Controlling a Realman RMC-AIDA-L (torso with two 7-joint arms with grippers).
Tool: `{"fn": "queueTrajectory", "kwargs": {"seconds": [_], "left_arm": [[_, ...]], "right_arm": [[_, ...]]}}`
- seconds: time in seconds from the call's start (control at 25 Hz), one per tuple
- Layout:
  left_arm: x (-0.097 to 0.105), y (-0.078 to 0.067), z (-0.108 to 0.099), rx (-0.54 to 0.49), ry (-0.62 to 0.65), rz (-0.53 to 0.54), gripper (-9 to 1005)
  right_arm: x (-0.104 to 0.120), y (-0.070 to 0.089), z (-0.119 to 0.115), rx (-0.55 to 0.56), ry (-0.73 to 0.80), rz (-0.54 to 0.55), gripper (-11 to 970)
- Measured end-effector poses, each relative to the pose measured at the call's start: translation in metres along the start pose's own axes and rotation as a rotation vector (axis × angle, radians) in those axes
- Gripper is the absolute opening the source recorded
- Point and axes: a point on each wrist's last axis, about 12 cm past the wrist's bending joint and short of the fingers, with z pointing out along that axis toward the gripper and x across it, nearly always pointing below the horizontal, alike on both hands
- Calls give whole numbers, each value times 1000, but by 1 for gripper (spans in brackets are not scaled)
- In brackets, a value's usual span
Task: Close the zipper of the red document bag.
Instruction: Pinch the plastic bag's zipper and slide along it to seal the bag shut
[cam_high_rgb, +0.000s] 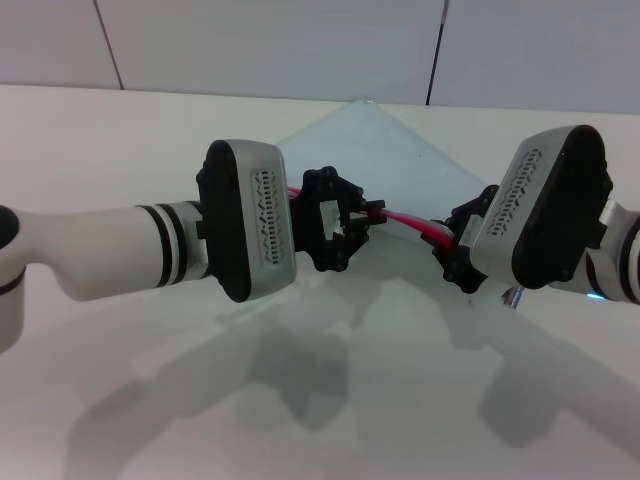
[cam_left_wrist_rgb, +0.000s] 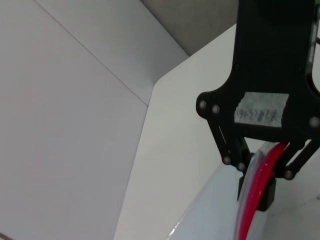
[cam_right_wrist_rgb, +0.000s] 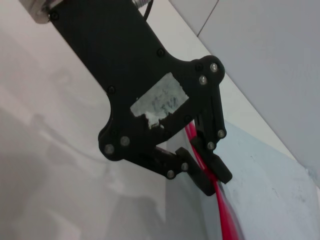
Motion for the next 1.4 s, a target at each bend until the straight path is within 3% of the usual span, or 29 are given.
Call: {"fn": "queueTrajectory", "kwargs": {"seconds": [1.4], "left_arm": [[9,-3,-3,-27,52,-13,87]], "right_arm": [[2,-1,0,4,3,7,80]]}}
